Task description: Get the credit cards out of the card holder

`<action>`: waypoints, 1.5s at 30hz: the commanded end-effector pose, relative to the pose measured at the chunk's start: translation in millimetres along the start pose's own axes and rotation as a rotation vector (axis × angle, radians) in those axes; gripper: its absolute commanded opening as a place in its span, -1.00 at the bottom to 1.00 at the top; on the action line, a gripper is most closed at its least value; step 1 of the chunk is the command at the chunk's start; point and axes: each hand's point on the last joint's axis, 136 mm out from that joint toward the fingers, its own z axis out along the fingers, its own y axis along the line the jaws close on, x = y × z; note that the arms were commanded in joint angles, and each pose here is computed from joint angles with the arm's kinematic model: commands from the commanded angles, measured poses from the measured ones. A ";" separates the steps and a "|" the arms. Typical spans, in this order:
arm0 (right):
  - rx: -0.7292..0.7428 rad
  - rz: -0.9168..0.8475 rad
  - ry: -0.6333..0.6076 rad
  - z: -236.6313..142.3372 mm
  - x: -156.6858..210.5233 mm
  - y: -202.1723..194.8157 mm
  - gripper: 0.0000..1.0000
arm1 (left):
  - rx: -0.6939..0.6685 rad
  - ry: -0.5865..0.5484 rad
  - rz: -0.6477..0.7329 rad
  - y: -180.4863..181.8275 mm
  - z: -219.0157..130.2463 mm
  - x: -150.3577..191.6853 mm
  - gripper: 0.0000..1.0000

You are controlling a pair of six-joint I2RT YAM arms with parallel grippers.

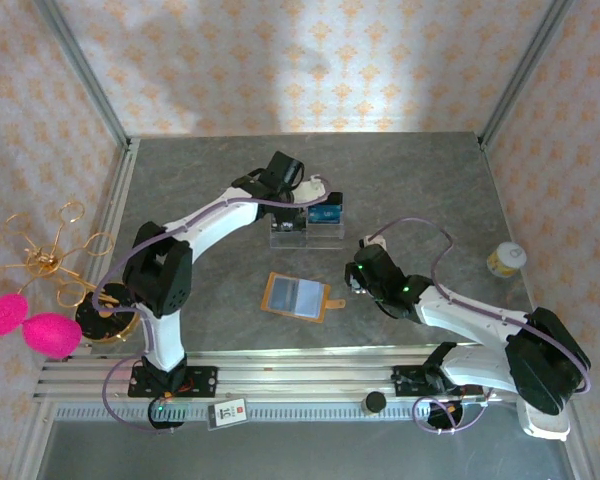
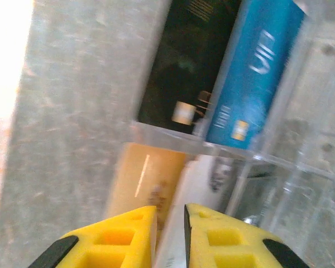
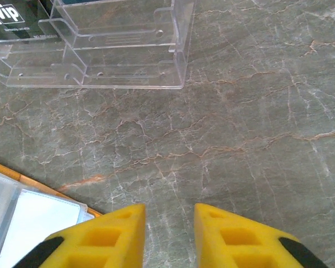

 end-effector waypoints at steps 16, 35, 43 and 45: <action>-0.163 -0.388 0.094 35.5 33.2 147.4 -0.05 | -0.360 -0.734 -1.214 75.9 -208.0 9.2 0.07; 0.067 -0.523 0.197 85.4 101.1 132.1 -0.20 | -0.153 -0.507 -1.426 -43.4 -155.3 103.9 -0.03; 0.021 -0.497 0.155 76.3 97.1 127.8 -0.83 | 0.007 -0.473 -1.416 -81.2 -136.2 104.3 -0.14; -0.022 -0.495 0.134 73.6 91.5 136.1 -0.92 | 0.025 -0.463 -1.413 -89.2 -132.5 105.6 -0.17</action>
